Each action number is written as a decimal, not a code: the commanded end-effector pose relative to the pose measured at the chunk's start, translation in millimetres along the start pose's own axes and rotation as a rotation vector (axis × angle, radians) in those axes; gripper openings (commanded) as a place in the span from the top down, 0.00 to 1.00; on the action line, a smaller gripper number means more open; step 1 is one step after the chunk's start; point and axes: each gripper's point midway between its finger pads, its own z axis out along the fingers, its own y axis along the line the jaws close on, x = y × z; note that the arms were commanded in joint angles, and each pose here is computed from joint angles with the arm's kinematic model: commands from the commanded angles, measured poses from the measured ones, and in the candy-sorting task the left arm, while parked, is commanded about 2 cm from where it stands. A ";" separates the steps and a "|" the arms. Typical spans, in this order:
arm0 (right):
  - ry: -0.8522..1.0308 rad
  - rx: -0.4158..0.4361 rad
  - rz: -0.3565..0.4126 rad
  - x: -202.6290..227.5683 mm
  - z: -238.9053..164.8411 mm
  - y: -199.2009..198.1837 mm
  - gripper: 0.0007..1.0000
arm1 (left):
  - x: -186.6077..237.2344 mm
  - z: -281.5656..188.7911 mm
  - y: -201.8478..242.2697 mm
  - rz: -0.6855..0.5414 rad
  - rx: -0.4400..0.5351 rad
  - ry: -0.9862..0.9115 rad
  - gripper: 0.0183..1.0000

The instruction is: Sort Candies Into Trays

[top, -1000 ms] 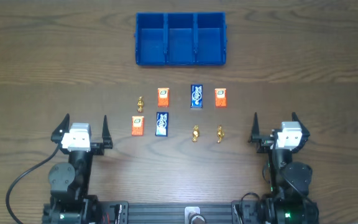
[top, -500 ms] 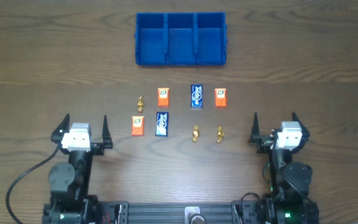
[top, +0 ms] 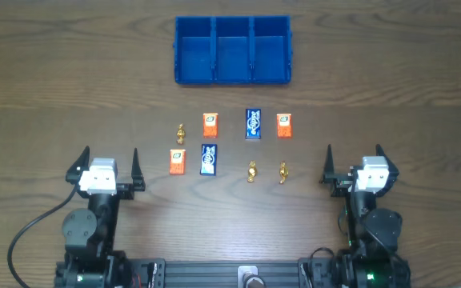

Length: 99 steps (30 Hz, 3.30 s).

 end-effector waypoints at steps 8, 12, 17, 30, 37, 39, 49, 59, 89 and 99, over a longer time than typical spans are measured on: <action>-0.001 -0.002 -0.012 0.8 -0.1 0.1 0.00 | 11.2 0.1 -7.0 -0.132 0.031 0.040 0.00; -0.001 -0.002 -0.012 0.8 -0.1 0.1 0.00 | -16.5 -5.4 -14.5 -0.246 0.086 0.111 0.00; -0.001 -0.001 -0.012 0.8 -0.1 0.1 0.00 | -34.8 6.9 -33.8 -0.297 0.192 0.336 0.00; -0.001 -0.001 -0.012 0.8 -0.1 0.1 0.00 | 47.9 44.2 -95.8 -0.226 0.176 1.104 0.00; -0.001 -0.002 -0.012 0.8 -0.1 0.1 0.00 | 90.1 37.9 -114.4 -0.198 0.092 1.247 0.00; -0.001 -0.002 -0.012 0.8 -0.1 0.1 0.00 | 96.6 37.4 -113.6 -0.194 0.074 1.266 0.00; -0.001 -0.001 -0.012 0.8 -0.1 0.1 0.00 | 115.8 42.1 -110.0 -0.167 0.021 1.300 0.00; -0.001 -0.002 -0.012 0.8 -0.1 0.1 0.00 | 131.7 48.8 -117.0 -0.120 0.014 1.304 0.00; -0.001 -0.002 -0.012 0.9 -0.1 0.1 0.00 | 139.8 52.4 -123.5 -0.106 0.007 1.298 0.60; -0.001 -0.002 -0.012 0.8 -0.1 0.1 0.00 | 44.1 107.4 -133.2 -0.187 -0.008 1.090 0.61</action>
